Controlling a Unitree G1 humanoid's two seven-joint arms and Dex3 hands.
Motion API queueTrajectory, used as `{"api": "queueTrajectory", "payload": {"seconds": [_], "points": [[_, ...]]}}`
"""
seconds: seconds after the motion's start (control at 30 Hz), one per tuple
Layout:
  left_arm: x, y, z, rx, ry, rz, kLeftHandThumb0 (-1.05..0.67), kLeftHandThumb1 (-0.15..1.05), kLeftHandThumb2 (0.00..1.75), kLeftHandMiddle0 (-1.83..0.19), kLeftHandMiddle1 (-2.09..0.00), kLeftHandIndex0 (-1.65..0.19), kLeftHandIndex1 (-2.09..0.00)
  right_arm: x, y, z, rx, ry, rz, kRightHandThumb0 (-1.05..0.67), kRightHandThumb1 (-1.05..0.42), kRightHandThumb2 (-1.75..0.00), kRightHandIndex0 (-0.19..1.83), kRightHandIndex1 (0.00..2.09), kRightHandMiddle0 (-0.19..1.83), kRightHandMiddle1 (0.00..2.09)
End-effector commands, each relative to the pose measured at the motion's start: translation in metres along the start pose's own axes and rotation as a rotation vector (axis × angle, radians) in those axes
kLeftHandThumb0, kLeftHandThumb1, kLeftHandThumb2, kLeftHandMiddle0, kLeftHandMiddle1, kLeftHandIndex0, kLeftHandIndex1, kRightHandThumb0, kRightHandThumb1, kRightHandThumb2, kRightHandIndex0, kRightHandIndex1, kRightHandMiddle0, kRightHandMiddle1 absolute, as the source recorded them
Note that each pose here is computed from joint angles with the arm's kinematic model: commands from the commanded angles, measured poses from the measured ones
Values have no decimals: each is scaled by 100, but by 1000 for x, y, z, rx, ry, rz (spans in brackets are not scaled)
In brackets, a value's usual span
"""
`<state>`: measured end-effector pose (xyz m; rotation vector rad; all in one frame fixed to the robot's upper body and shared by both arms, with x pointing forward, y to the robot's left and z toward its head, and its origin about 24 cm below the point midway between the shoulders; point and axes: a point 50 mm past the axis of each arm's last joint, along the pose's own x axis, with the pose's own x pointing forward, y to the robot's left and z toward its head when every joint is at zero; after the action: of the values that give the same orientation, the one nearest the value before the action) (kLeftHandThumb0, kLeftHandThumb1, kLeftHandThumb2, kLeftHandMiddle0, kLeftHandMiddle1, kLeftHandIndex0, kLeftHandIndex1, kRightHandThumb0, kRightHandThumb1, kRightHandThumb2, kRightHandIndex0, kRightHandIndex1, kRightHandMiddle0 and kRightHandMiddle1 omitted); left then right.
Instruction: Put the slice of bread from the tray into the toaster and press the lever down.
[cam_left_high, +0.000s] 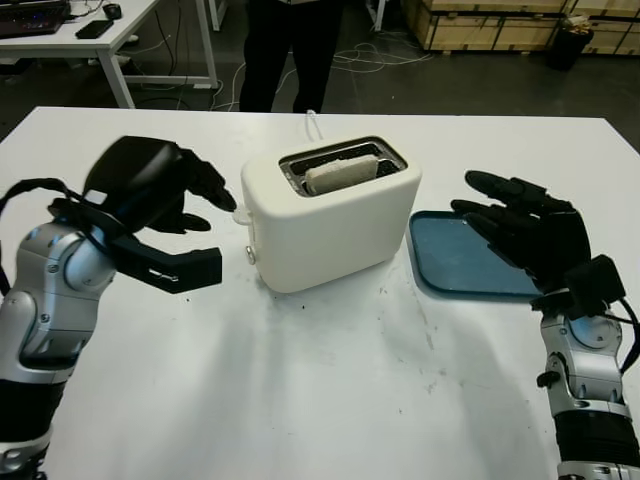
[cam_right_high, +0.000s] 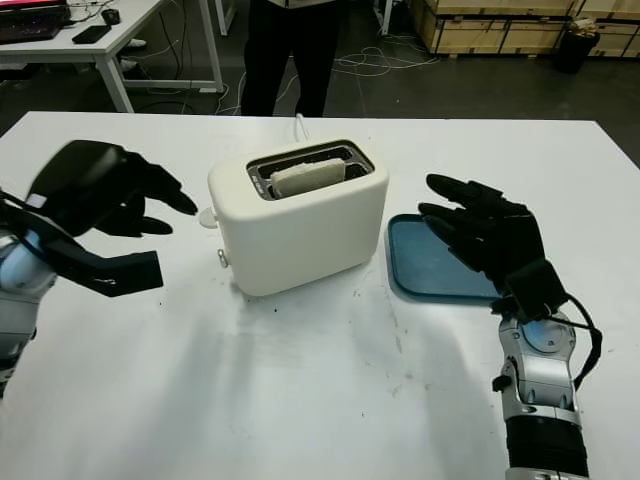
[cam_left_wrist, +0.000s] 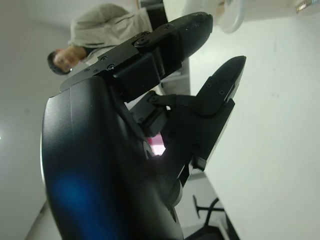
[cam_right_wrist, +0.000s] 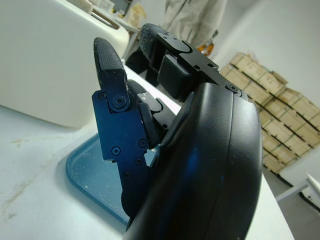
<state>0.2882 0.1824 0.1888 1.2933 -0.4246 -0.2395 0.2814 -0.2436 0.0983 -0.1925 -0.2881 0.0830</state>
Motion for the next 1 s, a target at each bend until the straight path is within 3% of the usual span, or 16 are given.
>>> {"api": "queueTrajectory", "payload": {"seconds": [0.0, 0.7, 0.97], "points": [[5, 0, 3, 6, -25, 16, -18, 62, 1, -92, -155, -135, -1, -1, 2, 0, 10, 6, -1, -52, -92, 0, 92, 0, 82, 0], [14, -13, -10, 27, -16, 44, -12, 65, 0, -92, -146, -132, 0, -6, 7, -6, 50, 24, 0, -53, -92, 0, 91, 0, 81, 0], [18, -15, -15, 32, 8, 52, -15, 66, 0, -89, -155, -128, 0, -8, 8, -6, 44, 32, 1, -52, -92, 0, 90, 0, 81, 0]]}}
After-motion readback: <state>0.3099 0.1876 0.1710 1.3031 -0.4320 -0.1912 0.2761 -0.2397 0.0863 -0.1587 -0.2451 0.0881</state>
